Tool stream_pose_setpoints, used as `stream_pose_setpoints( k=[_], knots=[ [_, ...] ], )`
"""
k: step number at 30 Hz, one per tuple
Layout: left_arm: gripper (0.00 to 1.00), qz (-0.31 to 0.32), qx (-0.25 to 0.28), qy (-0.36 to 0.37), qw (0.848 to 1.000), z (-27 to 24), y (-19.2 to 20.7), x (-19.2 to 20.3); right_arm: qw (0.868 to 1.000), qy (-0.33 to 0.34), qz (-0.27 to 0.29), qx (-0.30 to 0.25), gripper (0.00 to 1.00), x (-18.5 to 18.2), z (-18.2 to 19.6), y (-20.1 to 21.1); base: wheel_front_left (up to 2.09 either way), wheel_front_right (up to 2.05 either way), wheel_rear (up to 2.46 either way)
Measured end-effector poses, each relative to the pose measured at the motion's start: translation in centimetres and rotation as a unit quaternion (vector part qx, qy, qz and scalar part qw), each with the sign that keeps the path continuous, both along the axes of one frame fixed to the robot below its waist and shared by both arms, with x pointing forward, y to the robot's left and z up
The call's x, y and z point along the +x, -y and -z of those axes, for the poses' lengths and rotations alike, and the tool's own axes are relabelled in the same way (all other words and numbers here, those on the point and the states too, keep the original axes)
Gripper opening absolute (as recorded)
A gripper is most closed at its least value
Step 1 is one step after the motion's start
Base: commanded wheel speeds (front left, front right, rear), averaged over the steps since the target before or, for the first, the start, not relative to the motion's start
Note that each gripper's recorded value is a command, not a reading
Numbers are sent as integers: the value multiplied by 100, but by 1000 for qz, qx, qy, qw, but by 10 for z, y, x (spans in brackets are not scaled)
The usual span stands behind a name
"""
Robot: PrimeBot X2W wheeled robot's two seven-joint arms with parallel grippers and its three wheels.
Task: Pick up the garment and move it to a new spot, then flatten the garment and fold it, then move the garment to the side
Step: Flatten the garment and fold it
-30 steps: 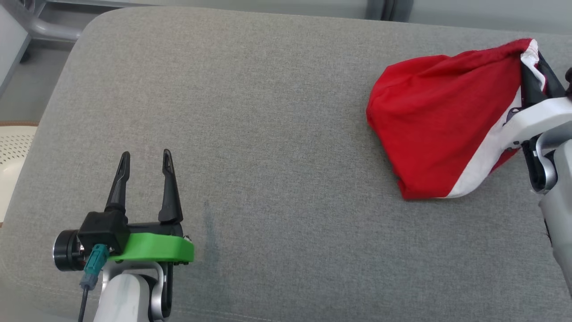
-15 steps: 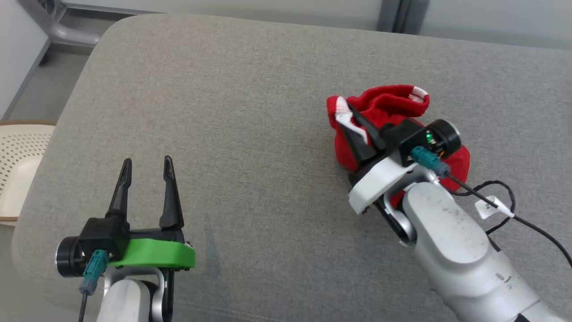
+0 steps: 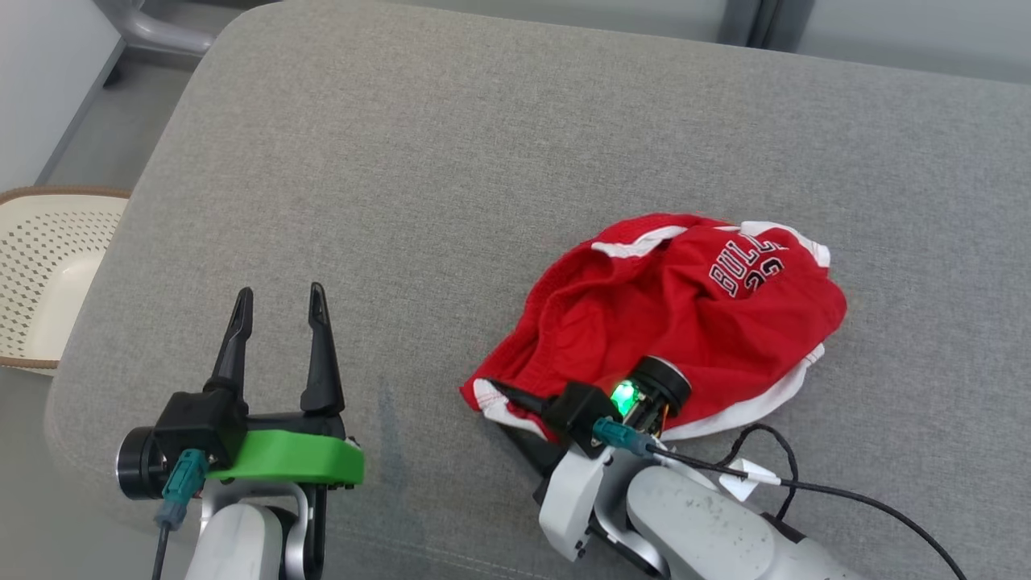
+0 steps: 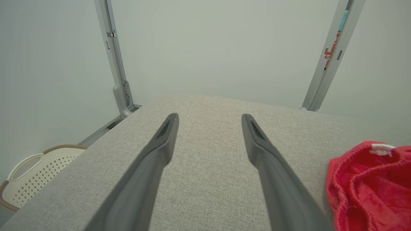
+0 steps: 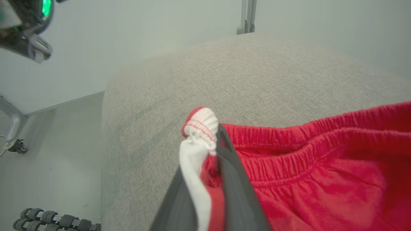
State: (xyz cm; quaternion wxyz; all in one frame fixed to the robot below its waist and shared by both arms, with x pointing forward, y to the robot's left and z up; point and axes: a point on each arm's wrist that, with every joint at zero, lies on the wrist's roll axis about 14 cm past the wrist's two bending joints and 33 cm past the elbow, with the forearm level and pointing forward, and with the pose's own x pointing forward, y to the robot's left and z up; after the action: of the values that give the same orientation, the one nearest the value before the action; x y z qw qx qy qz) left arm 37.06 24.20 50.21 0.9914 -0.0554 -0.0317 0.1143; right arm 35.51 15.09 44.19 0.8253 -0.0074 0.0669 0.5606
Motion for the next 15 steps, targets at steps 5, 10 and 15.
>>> stream_pose_setpoints(
  k=[5, 10, 15],
  knots=[
    [100, 2, -2, -1, 1000, 1, 1, 1, 1000, -13, 2, -1, 100, -6, 2, 3, 0, 0, 0],
    [100, 16, 2, 1, 1000, 0, 7, 6, 999, 1, 33, 1, 100, 5, -5, 19, 0, 0, 0],
    [100, 31, 8, 0, 999, 1, 14, 5, 998, 5, 56, -8, 100, 0, -1, 52, 0, 0, 0]
  ],
)
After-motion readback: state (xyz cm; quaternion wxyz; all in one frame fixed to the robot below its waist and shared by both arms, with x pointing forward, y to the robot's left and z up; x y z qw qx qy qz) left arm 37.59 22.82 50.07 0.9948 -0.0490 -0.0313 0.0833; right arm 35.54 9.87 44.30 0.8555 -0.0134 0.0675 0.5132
